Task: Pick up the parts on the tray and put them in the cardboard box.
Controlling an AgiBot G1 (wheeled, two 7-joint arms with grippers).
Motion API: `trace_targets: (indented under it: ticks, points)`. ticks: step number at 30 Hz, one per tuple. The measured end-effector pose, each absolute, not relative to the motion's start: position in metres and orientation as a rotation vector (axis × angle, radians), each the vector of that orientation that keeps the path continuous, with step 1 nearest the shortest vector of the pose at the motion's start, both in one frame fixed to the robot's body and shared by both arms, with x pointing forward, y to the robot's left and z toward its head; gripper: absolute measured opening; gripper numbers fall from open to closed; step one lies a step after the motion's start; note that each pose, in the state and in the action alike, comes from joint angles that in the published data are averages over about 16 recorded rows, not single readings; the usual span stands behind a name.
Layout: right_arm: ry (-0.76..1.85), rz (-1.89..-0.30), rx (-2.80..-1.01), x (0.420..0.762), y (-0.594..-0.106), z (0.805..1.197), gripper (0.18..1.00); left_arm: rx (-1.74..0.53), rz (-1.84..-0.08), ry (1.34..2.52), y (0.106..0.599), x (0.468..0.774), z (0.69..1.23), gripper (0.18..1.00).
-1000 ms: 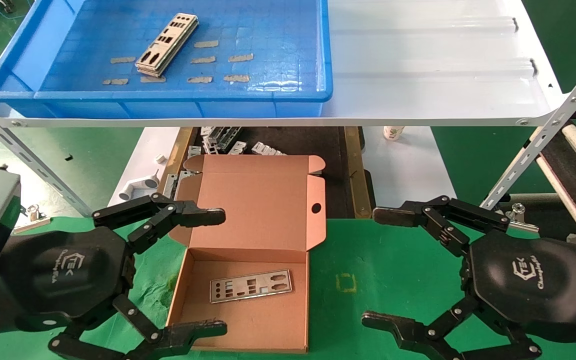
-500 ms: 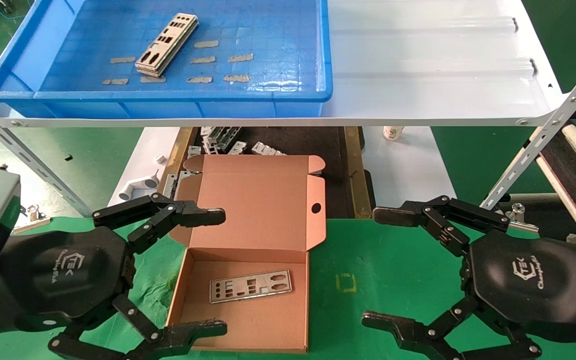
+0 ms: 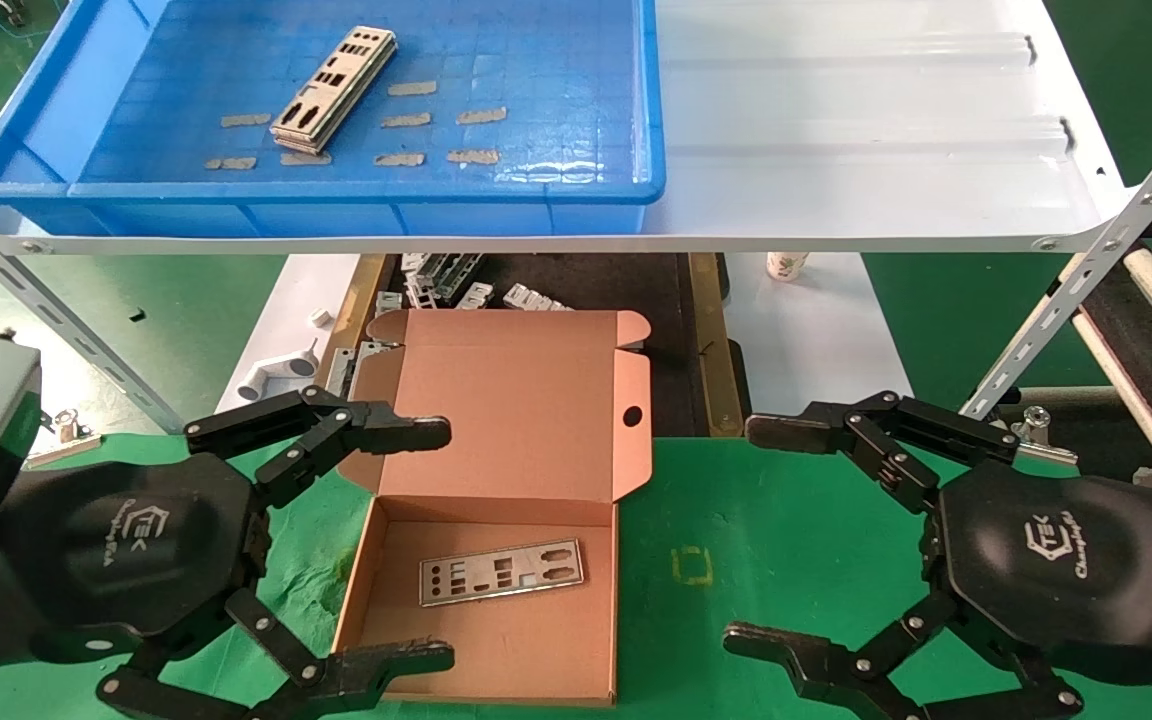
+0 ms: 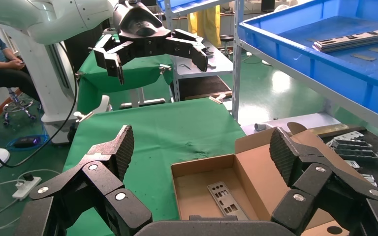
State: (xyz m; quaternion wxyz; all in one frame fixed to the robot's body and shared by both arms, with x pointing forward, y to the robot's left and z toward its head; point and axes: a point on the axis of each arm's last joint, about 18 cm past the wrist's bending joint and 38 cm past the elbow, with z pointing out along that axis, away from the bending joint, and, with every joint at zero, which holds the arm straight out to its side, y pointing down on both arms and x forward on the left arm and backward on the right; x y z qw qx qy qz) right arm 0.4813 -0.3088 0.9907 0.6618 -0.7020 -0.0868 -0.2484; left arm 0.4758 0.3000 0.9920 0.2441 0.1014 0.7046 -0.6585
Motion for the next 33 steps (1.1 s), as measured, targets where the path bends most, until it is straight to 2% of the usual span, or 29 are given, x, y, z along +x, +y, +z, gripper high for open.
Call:
trace_targets:
  ticks: [33]
  points:
    - [-0.196, -0.562, -1.587, 0.4813, -0.3088, 0.9907, 1.001, 0.277, -1.798, 1.924, 0.3000, 0.4758, 0.9920, 1.001]
